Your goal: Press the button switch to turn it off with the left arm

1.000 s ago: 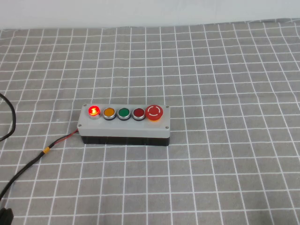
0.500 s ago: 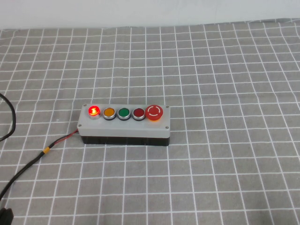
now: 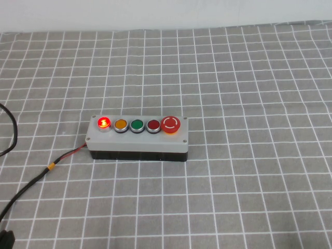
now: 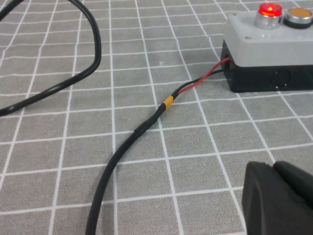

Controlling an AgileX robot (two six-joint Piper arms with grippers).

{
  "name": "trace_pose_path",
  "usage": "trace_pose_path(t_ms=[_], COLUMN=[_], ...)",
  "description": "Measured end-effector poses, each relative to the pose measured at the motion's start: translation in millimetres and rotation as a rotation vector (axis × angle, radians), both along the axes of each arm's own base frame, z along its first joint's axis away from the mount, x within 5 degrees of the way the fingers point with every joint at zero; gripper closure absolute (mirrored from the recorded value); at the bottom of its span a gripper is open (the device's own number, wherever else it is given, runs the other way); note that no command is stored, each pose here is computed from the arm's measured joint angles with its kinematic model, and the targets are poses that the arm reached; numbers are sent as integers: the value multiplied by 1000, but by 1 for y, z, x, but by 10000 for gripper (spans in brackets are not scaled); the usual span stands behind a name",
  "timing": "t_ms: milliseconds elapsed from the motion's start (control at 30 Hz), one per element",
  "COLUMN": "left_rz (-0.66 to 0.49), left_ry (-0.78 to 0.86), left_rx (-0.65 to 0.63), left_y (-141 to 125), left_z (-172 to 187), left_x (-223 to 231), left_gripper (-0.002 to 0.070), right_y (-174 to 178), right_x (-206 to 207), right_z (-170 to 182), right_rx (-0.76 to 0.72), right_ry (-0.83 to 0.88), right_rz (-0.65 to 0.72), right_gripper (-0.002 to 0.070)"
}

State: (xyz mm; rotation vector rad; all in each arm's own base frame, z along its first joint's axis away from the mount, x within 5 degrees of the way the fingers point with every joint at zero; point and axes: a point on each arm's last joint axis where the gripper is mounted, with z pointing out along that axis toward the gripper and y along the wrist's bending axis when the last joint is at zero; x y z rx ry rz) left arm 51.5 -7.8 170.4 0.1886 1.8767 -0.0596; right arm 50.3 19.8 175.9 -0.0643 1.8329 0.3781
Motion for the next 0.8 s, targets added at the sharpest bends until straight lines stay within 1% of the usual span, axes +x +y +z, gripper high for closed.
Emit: trace_pose_path(t_ms=[200, 267, 367, 533, 600, 700, 800], left_rz=[1, 1, 7, 29, 39, 54, 62], left_ry=[0, -3, -25, -116, -164, -229, -240], left_rx=[-2, -36, -164, -427, -483, -519, -563], left_y=[0, -1, -4, -6, -5, -3, -2], left_z=[0, 1, 5, 17, 22, 28, 30], left_x=[0, 0, 1, 3, 4, 4, 4], left_gripper=[678, 678, 678, 678, 678, 678, 678], right_y=[0, 0, 0, 0, 0, 0, 0], right_x=[0, 0, 0, 0, 0, 0, 0], right_z=[0, 0, 0, 0, 0, 0, 0], right_rx=[0, 0, 0, 0, 0, 0, 0], right_ry=[0, 0, 0, 0, 0, 0, 0], right_rz=[0, 0, 0, 0, 0, 0, 0], right_gripper=[694, 694, 694, 694, 694, 694, 694])
